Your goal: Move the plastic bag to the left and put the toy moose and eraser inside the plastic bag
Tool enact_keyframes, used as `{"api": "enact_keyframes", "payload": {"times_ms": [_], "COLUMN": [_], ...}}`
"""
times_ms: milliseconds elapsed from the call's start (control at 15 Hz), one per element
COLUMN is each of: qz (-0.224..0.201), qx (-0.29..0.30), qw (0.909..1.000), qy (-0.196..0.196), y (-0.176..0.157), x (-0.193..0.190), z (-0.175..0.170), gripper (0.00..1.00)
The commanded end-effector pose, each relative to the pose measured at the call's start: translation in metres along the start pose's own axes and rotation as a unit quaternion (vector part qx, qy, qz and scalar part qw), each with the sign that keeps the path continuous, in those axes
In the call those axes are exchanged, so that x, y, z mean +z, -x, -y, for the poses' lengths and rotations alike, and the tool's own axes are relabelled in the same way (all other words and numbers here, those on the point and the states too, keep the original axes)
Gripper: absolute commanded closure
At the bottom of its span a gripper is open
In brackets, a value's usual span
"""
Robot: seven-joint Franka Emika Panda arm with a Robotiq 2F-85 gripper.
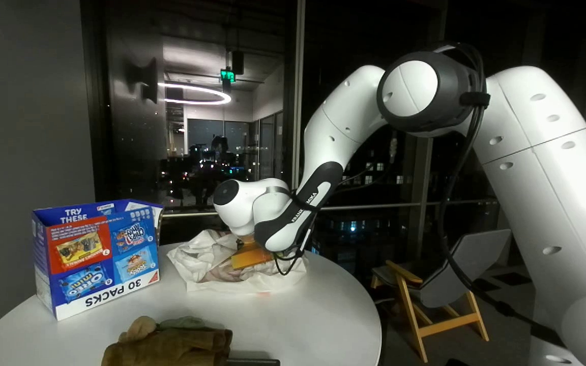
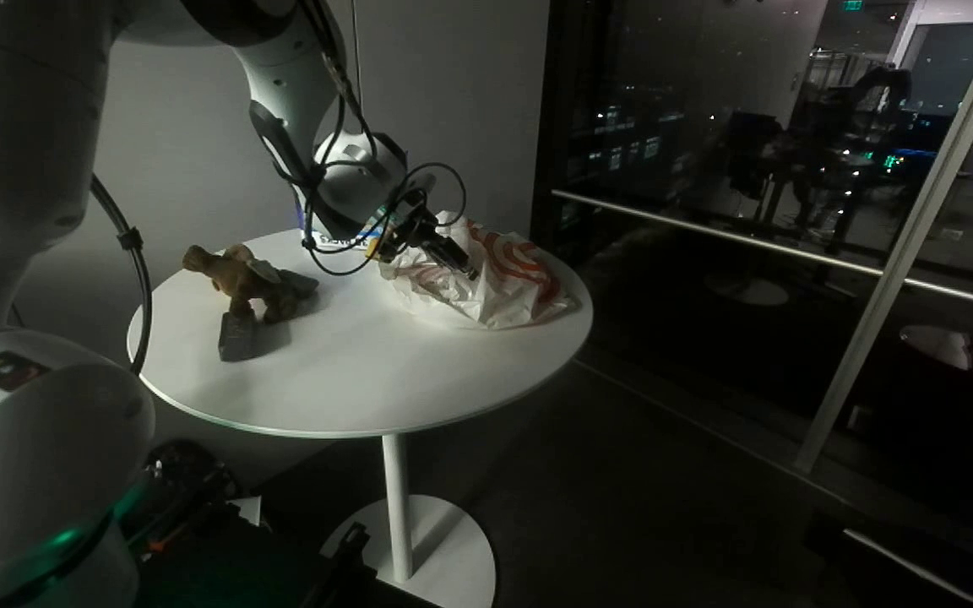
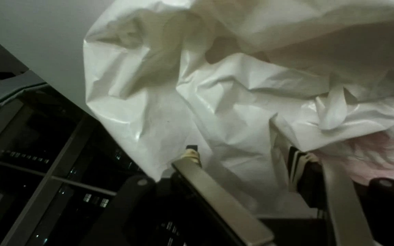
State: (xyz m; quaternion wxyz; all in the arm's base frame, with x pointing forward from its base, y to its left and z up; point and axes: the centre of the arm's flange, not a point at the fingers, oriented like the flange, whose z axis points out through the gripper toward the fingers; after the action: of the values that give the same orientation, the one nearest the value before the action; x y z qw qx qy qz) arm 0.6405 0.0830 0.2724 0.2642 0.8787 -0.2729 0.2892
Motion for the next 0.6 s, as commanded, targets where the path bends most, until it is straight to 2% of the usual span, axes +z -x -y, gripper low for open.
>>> {"api": "enact_keyframes", "payload": {"times_ms": [0, 267, 400, 467, 533], "qz": [-0.012, 0.006, 0.027, 0.040, 0.060], "qx": [-0.012, -0.029, -0.064, -0.081, -0.106], "qw": [0.9997, 0.9994, 0.9973, 0.9956, 0.9920], "qy": [-0.015, -0.016, -0.022, -0.026, -0.034], "y": [-0.010, -0.008, -0.008, -0.007, -0.009], "x": [0.002, -0.006, -0.017, -0.024, -0.034], "z": [0.001, -0.002, -0.009, -0.012, -0.019], "gripper": [0.60, 0.91, 0.92, 0.97, 0.94]}}
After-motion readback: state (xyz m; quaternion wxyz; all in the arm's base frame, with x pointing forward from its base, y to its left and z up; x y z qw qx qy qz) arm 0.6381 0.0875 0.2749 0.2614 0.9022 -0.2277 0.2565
